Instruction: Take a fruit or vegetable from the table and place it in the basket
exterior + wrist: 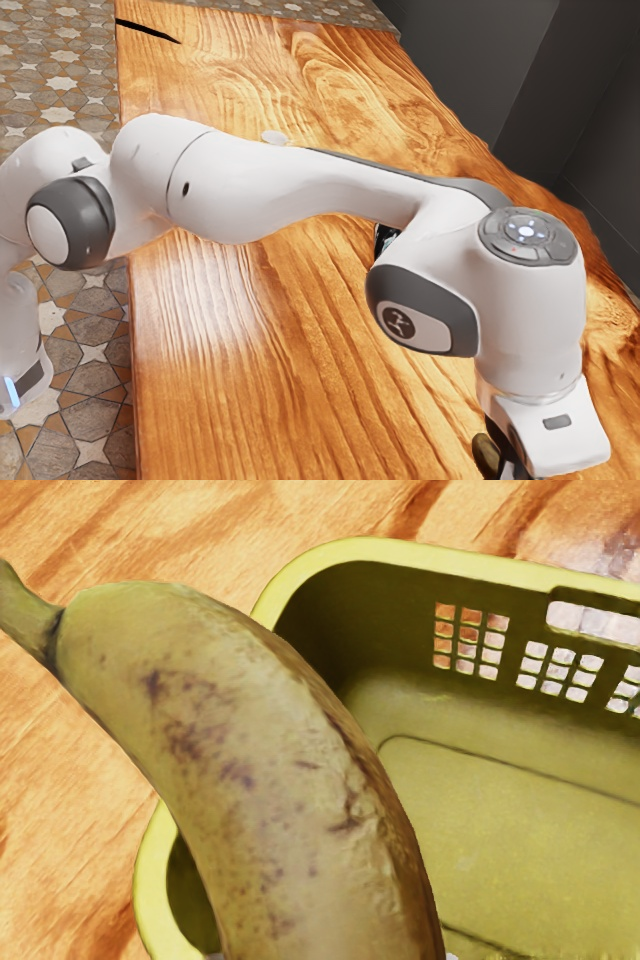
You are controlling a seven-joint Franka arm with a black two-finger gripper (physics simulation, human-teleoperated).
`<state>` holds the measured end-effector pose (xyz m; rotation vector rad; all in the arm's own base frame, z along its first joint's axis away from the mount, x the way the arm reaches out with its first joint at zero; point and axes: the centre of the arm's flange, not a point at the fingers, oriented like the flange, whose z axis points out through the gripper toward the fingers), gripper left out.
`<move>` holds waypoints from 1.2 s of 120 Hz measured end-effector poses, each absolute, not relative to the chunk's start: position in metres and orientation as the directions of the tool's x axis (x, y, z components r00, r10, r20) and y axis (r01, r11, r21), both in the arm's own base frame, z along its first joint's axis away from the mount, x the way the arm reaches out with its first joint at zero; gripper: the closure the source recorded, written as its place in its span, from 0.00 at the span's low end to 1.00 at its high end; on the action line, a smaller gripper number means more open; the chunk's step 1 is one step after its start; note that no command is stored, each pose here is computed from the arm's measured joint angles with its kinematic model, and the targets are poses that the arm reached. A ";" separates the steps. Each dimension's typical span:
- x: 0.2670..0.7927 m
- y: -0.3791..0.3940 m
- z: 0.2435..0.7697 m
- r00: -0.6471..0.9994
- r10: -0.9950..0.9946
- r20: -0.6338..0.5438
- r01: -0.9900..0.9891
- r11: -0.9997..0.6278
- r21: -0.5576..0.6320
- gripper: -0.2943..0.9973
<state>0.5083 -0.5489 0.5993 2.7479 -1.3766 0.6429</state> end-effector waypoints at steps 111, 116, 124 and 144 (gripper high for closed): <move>0.475 -0.610 0.528 0.519 -0.791 0.323 -0.813 -0.574 -0.099 0.62; 0.478 -0.610 0.525 0.521 -0.788 0.329 -0.811 -0.577 -0.098 0.63; 0.482 -0.610 0.520 0.523 -0.783 0.338 -0.808 -0.581 -0.096 0.62; 0.497 -0.607 0.509 0.536 -0.767 0.352 -0.796 -0.598 -0.092 0.63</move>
